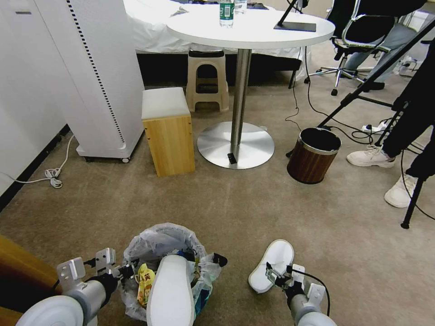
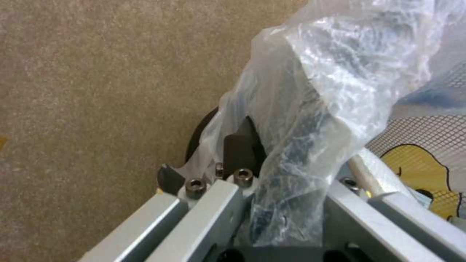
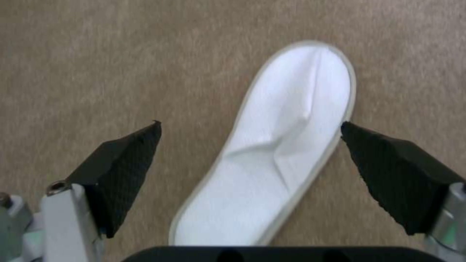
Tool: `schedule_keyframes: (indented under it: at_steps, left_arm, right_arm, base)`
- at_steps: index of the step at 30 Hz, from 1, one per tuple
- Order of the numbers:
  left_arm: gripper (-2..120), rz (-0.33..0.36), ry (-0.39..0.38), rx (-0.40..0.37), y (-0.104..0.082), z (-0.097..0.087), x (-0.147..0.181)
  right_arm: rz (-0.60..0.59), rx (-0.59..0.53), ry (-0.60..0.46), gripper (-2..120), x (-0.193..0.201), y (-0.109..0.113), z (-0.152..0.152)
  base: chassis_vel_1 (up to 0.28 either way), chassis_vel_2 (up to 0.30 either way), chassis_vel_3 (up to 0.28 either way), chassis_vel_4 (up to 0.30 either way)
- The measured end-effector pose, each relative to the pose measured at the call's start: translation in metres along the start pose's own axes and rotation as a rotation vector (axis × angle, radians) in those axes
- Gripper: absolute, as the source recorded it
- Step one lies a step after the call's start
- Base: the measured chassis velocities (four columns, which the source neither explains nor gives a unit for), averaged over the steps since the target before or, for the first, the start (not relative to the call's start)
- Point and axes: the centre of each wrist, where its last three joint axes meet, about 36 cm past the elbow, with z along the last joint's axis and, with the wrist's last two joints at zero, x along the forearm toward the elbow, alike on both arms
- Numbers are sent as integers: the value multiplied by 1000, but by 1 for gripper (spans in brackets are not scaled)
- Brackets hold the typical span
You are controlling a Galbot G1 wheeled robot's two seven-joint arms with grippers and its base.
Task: Pick up the trash bin and place the garbage on the floor into it.
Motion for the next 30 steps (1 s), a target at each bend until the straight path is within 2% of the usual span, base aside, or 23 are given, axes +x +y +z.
schedule_keyframes:
  at_steps: [16, 22, 30]
  left_arm:
    - [0, -7, 1, 3, 2, 3, 1]
    - [0, -6, -10, 6, 2, 0, 0]
    - [0, 0, -10, 8, 2, 0, -1]
  right_arm:
    - [32, -44, -27, 94, -36, 2, -27]
    - [92, -22, -17, 93, -44, -14, -15]
    - [123, -14, -21, 88, -48, -23, -9]
  base:
    - [0, 0, 0, 0]
    - [0, 0, 0, 0]
    - [0, 0, 0, 0]
